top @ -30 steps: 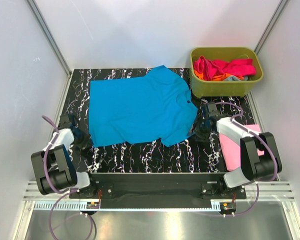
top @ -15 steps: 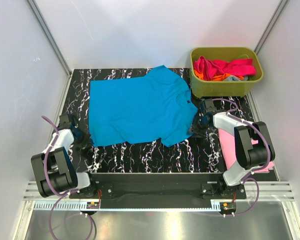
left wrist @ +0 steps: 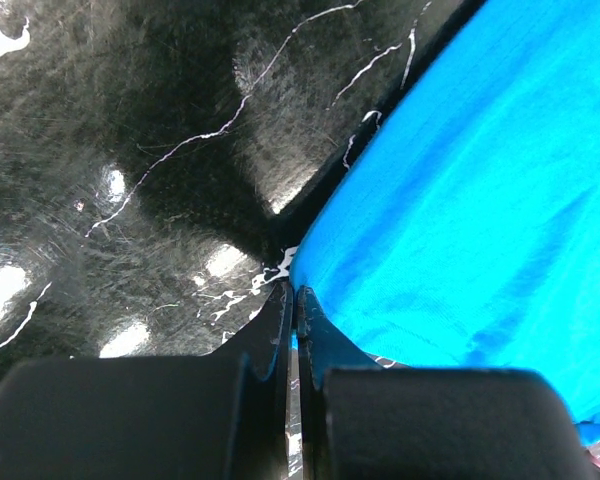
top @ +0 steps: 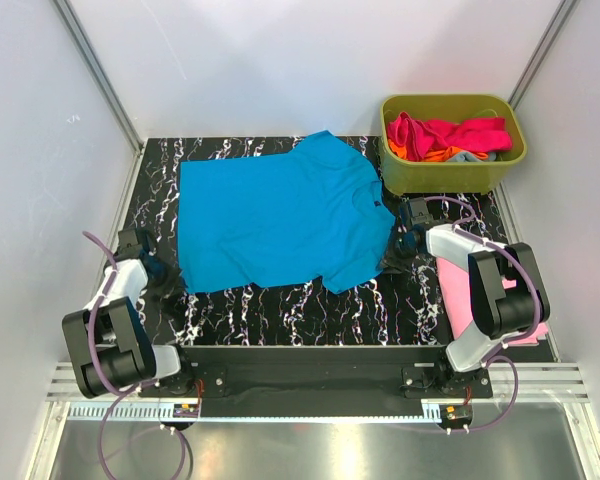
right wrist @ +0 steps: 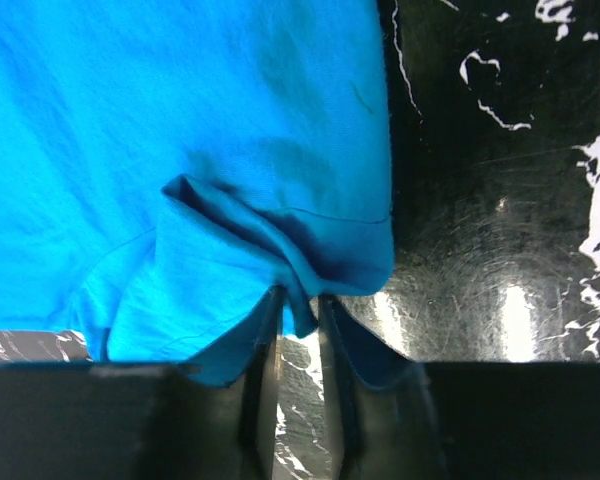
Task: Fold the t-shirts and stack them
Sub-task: Flatten the tshirt out
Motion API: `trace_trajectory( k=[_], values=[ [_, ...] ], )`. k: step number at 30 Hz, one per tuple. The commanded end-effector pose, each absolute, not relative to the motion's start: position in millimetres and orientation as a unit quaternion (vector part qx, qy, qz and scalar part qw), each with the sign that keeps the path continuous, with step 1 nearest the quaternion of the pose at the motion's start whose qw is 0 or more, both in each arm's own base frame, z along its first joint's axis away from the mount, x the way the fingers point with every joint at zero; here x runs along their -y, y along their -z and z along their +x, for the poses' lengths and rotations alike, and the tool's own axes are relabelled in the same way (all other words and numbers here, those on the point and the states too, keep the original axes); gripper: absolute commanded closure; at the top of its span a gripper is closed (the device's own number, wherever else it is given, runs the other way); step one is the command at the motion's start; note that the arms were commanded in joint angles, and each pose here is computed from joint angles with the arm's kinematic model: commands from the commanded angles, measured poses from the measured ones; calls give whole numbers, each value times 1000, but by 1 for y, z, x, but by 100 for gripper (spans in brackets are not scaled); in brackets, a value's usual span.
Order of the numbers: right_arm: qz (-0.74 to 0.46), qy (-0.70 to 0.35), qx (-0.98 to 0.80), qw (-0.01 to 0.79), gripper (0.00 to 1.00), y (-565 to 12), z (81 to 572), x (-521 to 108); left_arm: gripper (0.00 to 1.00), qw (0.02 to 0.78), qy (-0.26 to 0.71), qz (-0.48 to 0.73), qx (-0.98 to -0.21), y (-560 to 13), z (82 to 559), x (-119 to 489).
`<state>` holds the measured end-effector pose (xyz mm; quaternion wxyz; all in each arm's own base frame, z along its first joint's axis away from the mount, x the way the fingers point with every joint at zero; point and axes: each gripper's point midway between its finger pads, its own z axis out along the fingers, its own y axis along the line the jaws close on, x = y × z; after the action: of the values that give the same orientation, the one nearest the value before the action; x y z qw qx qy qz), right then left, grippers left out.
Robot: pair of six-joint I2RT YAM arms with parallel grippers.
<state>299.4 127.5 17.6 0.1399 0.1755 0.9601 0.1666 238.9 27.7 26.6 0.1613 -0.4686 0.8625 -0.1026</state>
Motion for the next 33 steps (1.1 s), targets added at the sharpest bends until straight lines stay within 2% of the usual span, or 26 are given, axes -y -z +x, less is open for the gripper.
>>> trace_trajectory(
  k=[1,3,4,5,19,23,28,30,33],
  values=[
    [163,-164,-959,161,79,-22,313,-127,100,177,109,-457,-865,-34,240,-27],
    [167,-177,-957,161,90,-29,313,-131,100,182,108,-455,-865,-36,240,-27],
    [169,-186,-955,160,99,-33,312,-133,100,186,107,-454,-865,-38,241,-28],
    [177,-192,-952,161,100,-38,311,-135,100,190,106,-454,-864,-39,241,-29],
    [189,-240,-928,213,100,-107,318,-144,100,262,105,-439,-853,-83,259,-39],
    [191,-236,-933,193,100,-97,309,-143,100,270,102,-436,-853,-89,261,-42],
    [199,-231,-938,167,93,-78,286,-141,100,263,97,-435,-856,-85,257,-41],
    [200,-226,-941,152,87,-66,276,-139,100,259,95,-434,-858,-82,256,-42],
    [192,-220,-944,150,89,-56,275,-137,100,254,91,-432,-861,-78,256,-42]
  ],
)
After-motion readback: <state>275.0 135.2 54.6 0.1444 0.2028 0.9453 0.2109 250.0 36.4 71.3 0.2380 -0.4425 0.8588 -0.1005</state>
